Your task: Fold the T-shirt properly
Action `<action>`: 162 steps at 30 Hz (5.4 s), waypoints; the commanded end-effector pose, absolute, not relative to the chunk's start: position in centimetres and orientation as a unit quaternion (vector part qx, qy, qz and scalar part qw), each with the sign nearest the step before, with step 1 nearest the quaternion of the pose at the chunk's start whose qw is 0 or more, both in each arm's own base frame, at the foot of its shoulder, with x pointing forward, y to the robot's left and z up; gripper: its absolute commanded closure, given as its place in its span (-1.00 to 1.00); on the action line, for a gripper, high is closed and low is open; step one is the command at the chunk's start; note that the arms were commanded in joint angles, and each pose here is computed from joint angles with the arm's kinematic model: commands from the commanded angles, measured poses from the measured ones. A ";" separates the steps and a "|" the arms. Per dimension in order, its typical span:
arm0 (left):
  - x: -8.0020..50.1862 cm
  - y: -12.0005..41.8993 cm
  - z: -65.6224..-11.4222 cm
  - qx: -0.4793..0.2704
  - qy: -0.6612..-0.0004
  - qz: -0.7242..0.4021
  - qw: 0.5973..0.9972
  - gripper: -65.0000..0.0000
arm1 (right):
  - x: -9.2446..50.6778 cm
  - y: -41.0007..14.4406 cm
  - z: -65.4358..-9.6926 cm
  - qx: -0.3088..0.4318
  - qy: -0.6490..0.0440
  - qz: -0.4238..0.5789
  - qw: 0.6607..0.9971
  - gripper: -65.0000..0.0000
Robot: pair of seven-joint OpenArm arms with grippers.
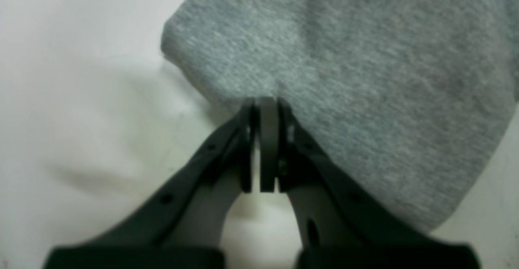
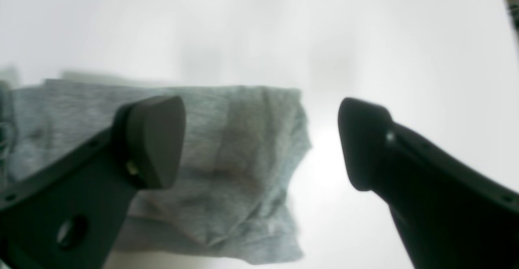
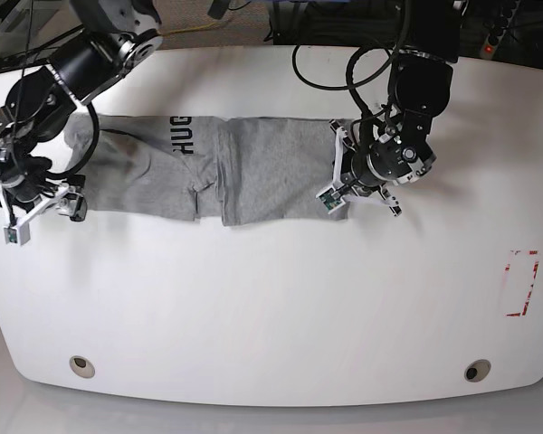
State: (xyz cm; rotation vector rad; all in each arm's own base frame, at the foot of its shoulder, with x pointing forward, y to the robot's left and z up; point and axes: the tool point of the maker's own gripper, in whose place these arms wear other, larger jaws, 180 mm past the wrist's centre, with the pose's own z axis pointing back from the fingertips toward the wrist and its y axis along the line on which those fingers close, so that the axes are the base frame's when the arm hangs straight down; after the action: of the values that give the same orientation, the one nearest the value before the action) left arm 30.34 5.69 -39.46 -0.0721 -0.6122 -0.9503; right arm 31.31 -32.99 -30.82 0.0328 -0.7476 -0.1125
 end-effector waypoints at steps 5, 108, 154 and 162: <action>30.1 6.2 -41.2 -0.043 -0.267 -0.447 0.853 0.98 | 30.2 -37.8 -33.1 0.085 -0.350 -0.128 0.924 -0.75; 28.5 6.9 -43.8 -0.044 -0.221 -0.467 0.855 0.97 | 31.3 2.8 -27.7 0.415 -0.427 0.211 0.775 1.00; 29.0 23.3 -33.4 0.123 -0.337 -0.279 0.891 0.98 | 27.5 0.7 -31.3 0.302 -0.376 0.348 0.804 -0.59; 27.3 26.1 -33.9 0.150 -0.305 -0.288 0.895 0.98 | 28.7 -1.1 -32.8 0.228 -0.375 0.360 0.823 -0.44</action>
State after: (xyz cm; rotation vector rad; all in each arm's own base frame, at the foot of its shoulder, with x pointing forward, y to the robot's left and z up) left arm 26.62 26.10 -34.85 0.3021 -0.5950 -0.5881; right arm 27.59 -2.09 -34.54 0.4610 -0.7196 0.7688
